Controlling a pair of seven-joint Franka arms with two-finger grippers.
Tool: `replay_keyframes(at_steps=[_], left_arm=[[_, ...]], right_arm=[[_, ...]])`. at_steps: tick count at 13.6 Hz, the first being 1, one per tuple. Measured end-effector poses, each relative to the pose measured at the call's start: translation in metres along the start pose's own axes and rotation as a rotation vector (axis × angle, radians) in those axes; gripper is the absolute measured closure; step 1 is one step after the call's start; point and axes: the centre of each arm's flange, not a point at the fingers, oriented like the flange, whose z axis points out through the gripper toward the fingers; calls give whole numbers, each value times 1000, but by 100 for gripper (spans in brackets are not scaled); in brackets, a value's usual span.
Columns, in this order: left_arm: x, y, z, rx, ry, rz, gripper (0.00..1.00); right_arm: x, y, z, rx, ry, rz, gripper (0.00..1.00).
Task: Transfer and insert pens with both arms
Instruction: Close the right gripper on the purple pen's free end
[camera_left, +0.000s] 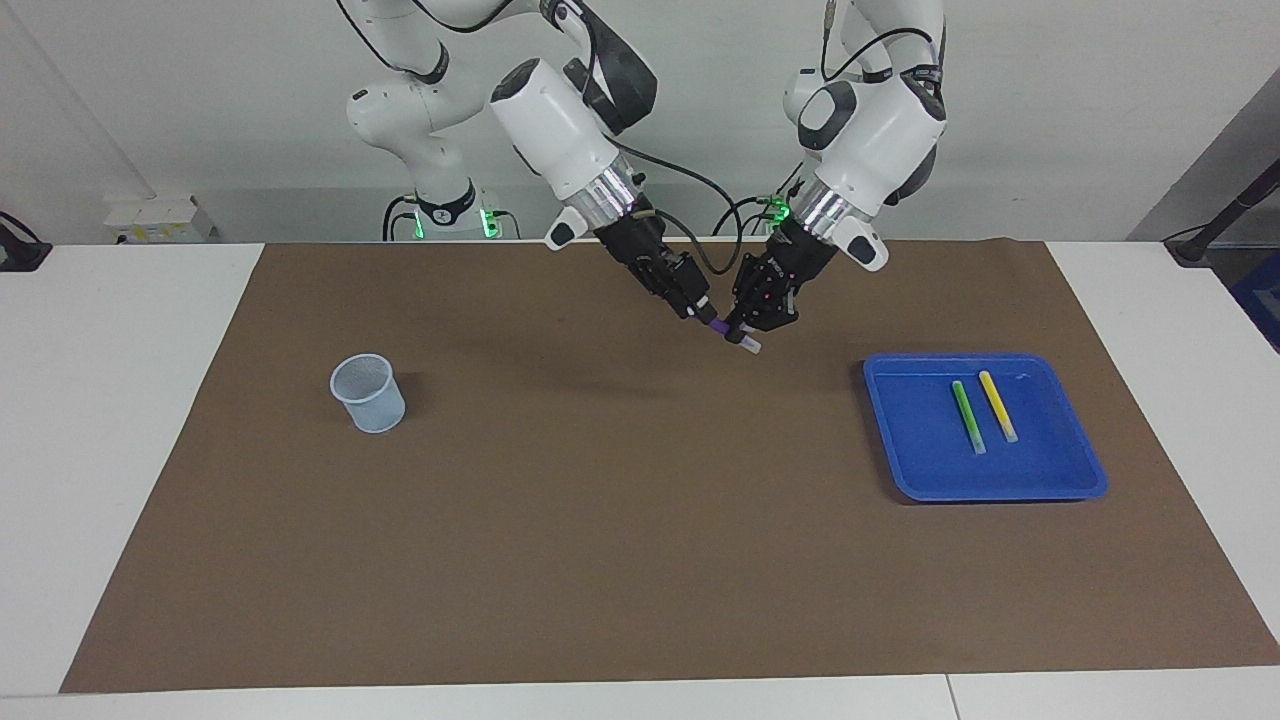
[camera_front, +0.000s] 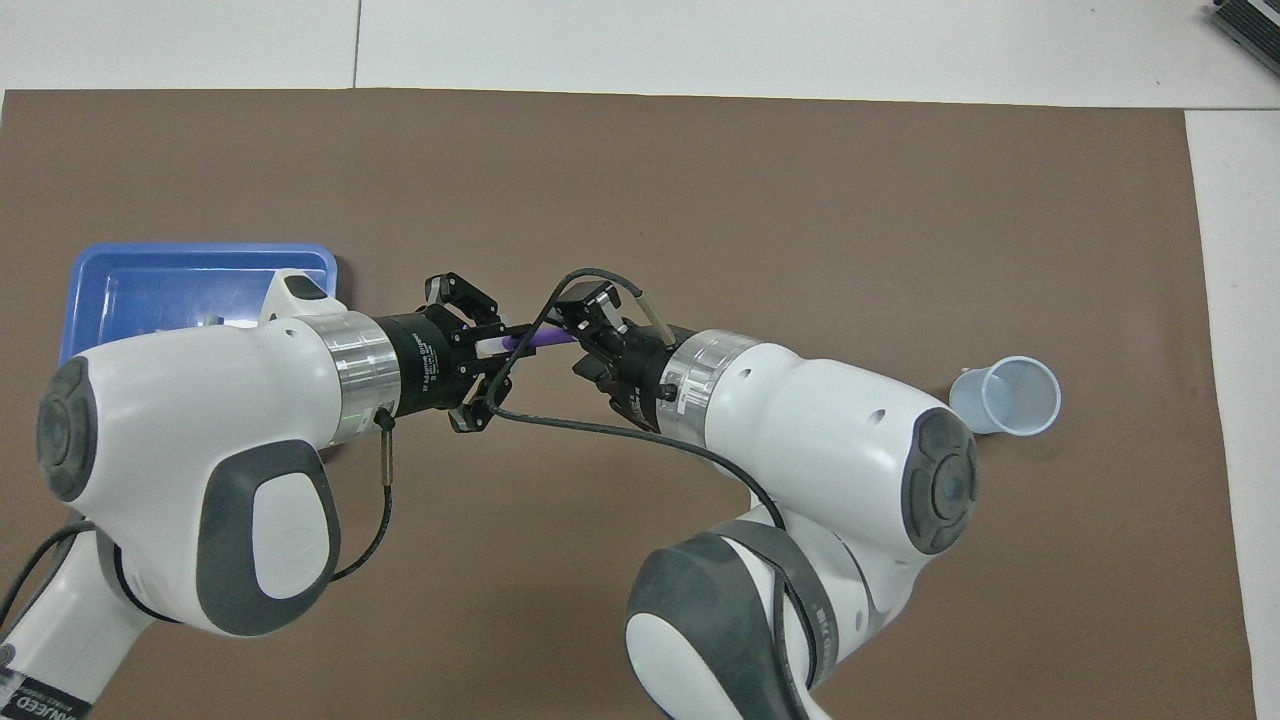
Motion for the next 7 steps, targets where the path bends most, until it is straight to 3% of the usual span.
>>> replay_keyframes(at_steps=[1, 2, 6, 7], left_arm=[[0, 0, 0, 0, 0, 0, 83], [0, 0, 0, 0, 0, -1, 83], [0, 0, 0, -1, 0, -2, 83], [0, -1, 1, 1, 0, -1, 83]], right_arm=[[0, 0, 0, 0, 0, 0, 40], [0, 0, 0, 0, 0, 0, 48], [-1, 0, 0, -1, -1, 2, 60], [-1, -1, 0, 4, 0, 9, 69]])
